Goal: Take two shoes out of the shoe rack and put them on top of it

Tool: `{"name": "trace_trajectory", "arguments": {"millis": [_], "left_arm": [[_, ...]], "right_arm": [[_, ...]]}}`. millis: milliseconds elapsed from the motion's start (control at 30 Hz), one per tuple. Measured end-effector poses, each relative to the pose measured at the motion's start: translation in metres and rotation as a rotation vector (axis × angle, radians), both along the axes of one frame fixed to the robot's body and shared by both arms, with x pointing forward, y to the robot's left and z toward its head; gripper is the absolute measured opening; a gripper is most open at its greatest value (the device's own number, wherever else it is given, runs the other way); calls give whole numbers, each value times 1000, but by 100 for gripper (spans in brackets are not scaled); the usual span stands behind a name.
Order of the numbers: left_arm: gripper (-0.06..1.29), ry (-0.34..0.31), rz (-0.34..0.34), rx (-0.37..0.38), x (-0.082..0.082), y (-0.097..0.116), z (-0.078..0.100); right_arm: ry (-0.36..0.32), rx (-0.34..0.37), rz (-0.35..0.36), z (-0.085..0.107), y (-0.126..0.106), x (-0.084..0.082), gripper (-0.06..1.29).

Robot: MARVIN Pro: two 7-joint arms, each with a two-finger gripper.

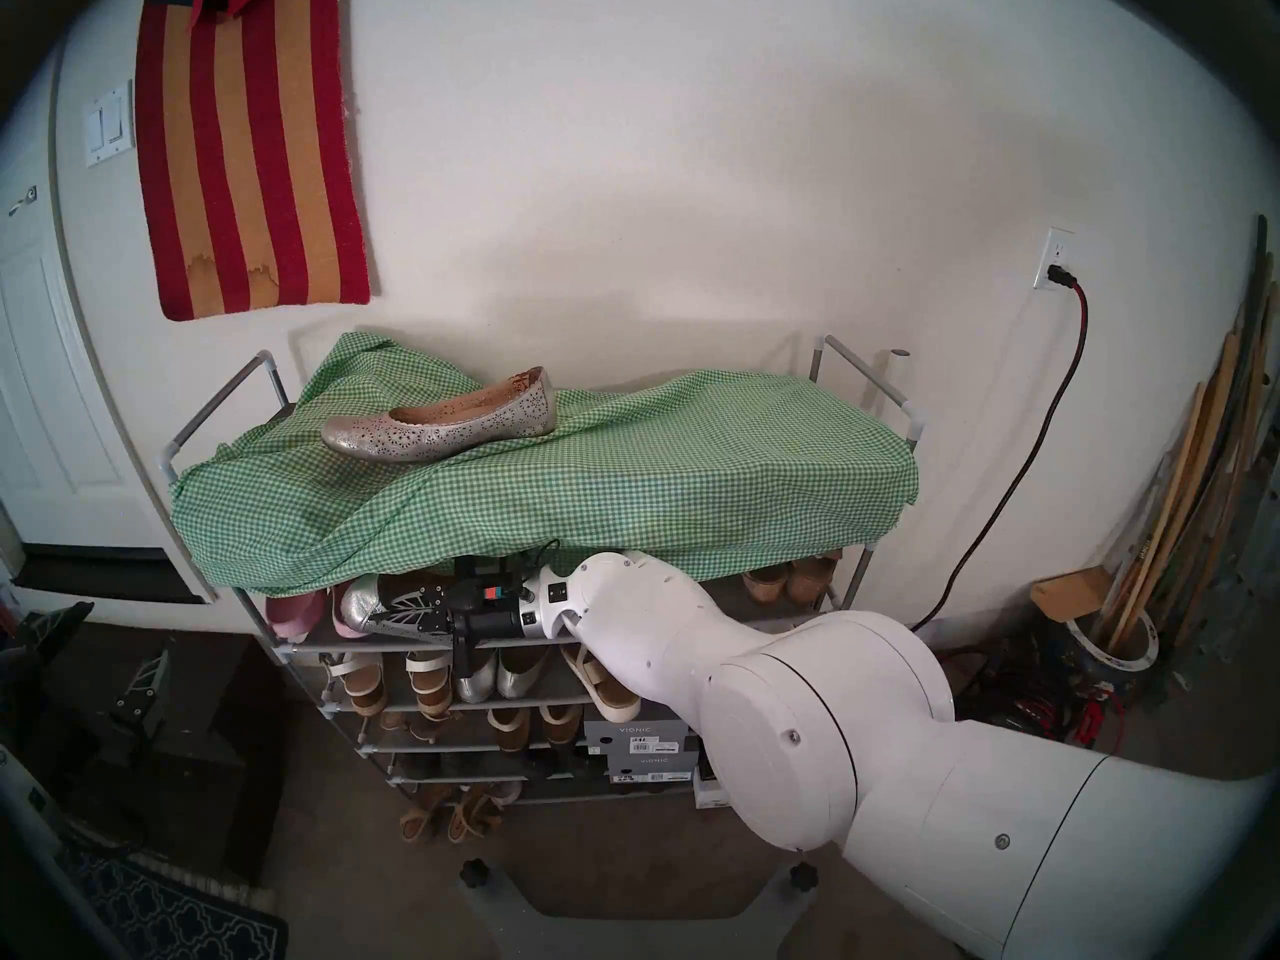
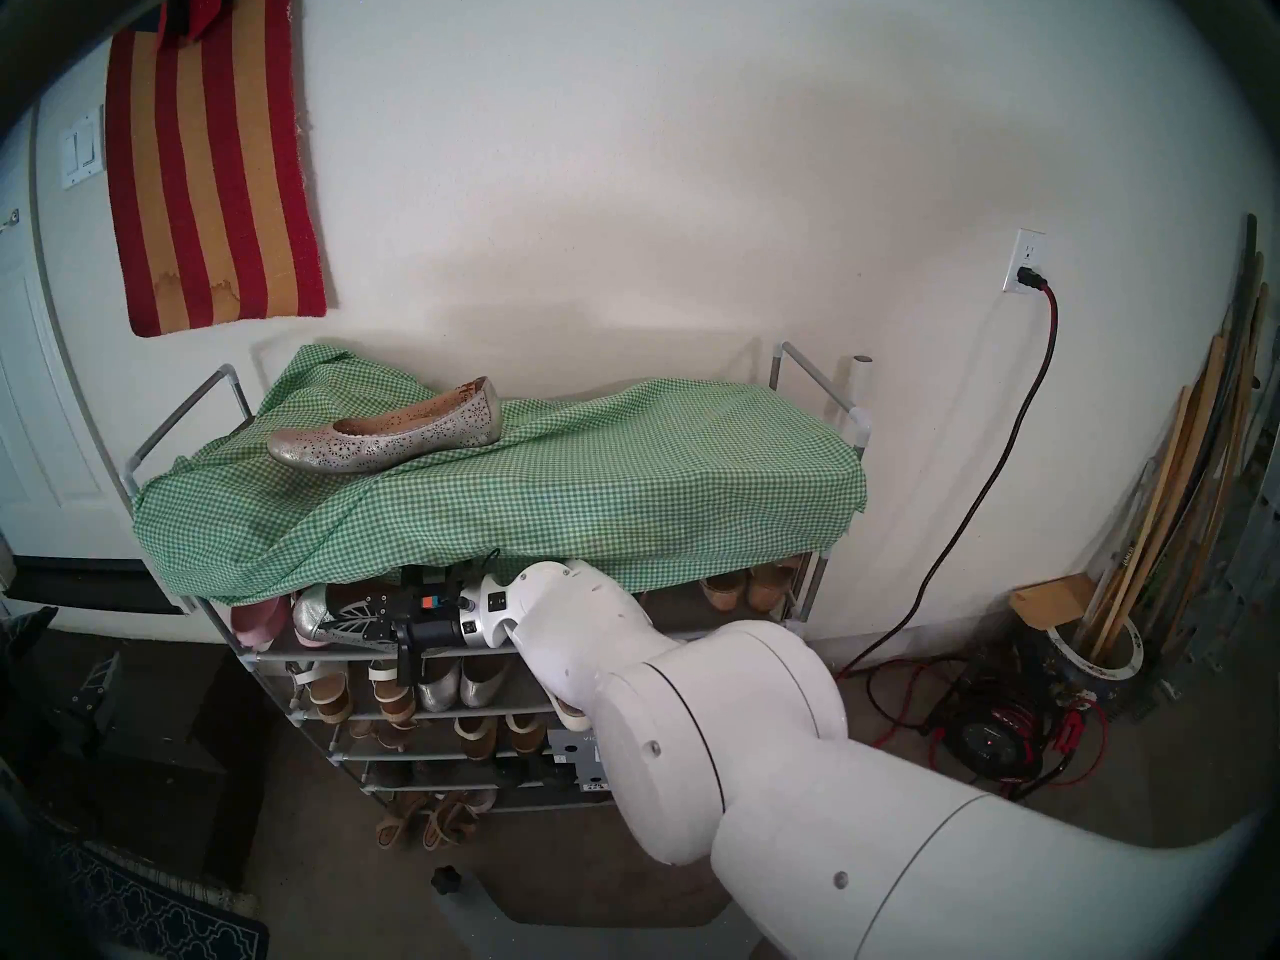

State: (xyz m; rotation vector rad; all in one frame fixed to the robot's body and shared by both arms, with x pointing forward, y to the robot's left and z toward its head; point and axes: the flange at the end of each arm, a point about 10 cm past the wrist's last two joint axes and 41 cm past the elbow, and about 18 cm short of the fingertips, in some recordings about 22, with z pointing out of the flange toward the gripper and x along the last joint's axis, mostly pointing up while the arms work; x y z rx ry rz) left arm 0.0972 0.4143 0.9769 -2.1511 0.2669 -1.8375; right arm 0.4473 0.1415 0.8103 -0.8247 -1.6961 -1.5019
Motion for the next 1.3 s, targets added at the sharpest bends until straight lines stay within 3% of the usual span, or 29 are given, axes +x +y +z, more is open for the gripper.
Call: {"name": "trace_trajectory", "arguments": {"millis": [400,633,1300], "left_arm": [[127,0,-1,1,0,0,0],[127,0,-2,2,0,0,0],[127,-1,-4,3,0,0,0]], "right_arm": [[23,2,-2,-9,0,-6,-3],[61,-9,10,-30,1,-23,-3],[97,-20,39,-57,7,-52,-3]]}}
